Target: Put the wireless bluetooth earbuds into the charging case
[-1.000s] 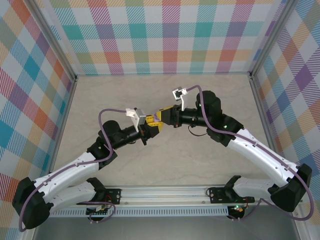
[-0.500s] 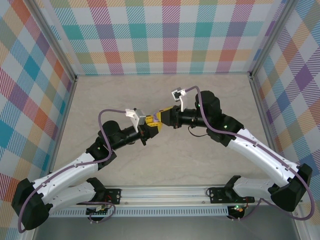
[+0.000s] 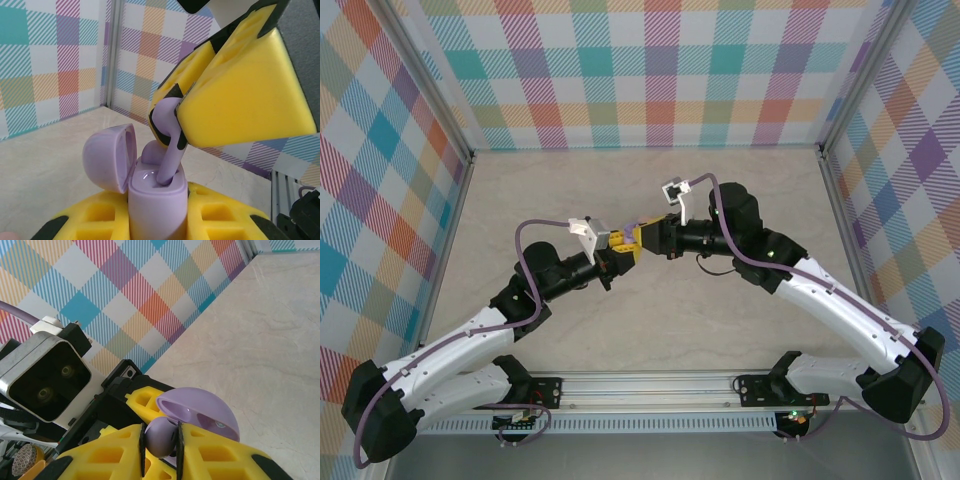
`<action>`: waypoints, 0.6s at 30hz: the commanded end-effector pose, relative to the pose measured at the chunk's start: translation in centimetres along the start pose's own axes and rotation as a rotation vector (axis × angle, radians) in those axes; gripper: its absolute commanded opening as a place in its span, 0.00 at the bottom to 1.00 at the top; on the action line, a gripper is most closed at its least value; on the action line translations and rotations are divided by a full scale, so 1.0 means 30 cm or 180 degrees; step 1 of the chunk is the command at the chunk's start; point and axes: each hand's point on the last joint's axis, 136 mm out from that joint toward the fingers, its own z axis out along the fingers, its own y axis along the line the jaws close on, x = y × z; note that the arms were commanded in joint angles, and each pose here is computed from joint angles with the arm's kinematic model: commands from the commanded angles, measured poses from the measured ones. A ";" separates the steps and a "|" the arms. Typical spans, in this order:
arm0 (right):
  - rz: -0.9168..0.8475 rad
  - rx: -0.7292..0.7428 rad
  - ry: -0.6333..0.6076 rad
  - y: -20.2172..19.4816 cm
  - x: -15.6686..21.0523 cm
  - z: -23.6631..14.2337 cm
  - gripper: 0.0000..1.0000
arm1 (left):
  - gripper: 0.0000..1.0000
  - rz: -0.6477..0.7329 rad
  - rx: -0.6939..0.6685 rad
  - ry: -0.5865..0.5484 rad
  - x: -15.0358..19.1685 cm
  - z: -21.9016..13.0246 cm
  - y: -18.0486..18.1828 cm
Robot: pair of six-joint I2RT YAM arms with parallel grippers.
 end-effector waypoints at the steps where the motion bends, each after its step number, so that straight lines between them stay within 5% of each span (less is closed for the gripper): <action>1: -0.0037 0.0150 0.0050 -0.015 0.005 -0.004 0.22 | 0.00 0.0191 0.0141 -0.0401 -0.146 -0.027 -0.057; 18: 0.0029 0.0463 0.0150 -0.072 0.019 -0.003 0.23 | 0.00 0.0299 0.0262 -0.0324 -0.137 -0.035 -0.082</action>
